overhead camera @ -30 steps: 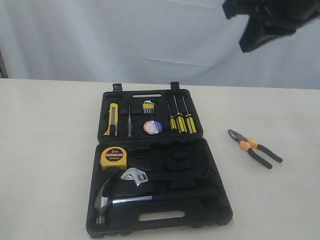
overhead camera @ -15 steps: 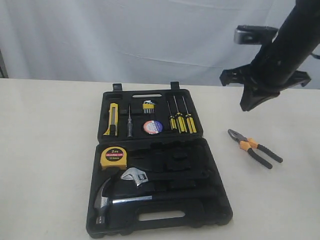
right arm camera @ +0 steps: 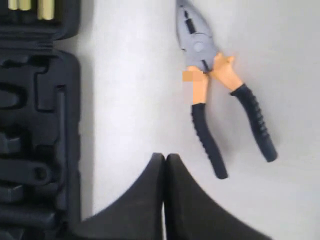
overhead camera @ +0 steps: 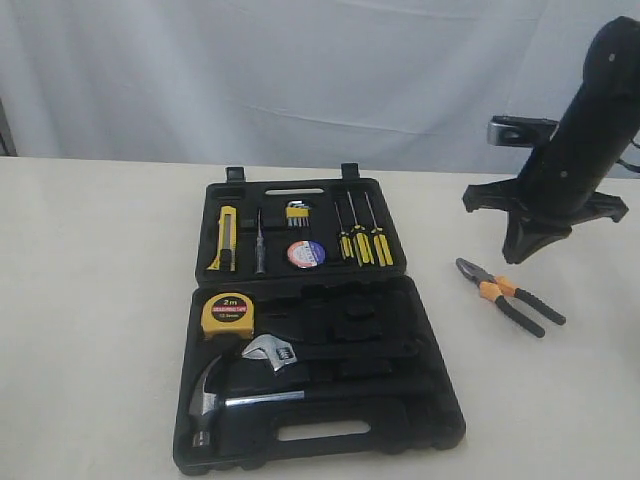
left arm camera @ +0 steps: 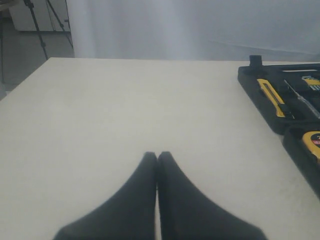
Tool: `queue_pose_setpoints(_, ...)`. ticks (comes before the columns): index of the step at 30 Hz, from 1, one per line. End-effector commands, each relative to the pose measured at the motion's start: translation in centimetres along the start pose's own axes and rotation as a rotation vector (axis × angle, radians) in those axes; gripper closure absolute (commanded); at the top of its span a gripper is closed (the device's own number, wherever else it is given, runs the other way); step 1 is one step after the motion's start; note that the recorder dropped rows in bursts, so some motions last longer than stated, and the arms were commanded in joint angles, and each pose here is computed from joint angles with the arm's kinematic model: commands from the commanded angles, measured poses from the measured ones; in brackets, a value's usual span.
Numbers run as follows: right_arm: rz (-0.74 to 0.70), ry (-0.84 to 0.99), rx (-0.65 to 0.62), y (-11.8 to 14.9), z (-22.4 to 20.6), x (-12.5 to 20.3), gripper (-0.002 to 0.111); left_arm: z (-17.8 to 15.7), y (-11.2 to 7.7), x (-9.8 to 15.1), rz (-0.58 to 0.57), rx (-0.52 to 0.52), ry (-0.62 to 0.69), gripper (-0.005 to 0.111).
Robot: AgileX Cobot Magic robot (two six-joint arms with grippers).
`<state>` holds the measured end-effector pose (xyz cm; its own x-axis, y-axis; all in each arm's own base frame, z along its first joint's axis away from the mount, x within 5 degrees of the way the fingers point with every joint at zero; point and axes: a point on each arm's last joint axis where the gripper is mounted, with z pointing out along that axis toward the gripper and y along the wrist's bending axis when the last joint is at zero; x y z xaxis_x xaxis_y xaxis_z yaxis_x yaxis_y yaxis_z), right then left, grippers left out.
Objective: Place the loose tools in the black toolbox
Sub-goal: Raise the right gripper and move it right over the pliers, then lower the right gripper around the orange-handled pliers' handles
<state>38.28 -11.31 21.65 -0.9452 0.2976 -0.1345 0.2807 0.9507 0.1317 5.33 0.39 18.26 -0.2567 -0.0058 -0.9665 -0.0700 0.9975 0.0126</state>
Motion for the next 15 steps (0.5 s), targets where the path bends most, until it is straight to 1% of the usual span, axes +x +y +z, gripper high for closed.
queue_pose_setpoints(1,-0.041,-0.009,0.017,-2.18,0.67,-0.31,0.108,0.02,-0.03,0.03,-0.005,0.005,-0.004,0.107)
queue_pose_setpoints(2,-0.061,-0.009,0.023,-2.24,0.74,-0.33,0.107,0.02,-0.03,0.03,-0.005,0.005,-0.004,0.107)
queue_pose_setpoints(4,-0.111,-0.019,0.031,-2.32,0.82,-0.46,0.101,0.02,-0.03,0.03,-0.005,0.005,-0.004,0.107)
queue_pose_setpoints(8,-0.127,-0.051,0.034,-2.26,0.9,-0.78,0.079,0.02,-0.03,0.03,-0.005,0.005,-0.004,0.107)
queue_pose_setpoints(10,-0.127,-0.055,0.035,-2.27,0.9,-0.82,0.065,0.02,-0.03,0.03,-0.005,0.005,-0.004,0.107)
queue_pose_setpoints(12,-0.129,-0.054,0.035,-2.28,0.96,-0.82,0.055,0.02,-0.03,0.03,-0.005,0.005,-0.004,0.107)
queue_pose_setpoints(13,-0.134,-0.053,0.035,-2.28,0.96,-0.82,0.052,0.02,-0.03,0.03,-0.005,0.005,-0.004,0.107)
queue_pose_setpoints(15,-0.143,-0.051,0.035,-2.29,1.07,-0.83,0.051,0.02,-0.03,0.03,-0.005,0.005,-0.004,0.107)
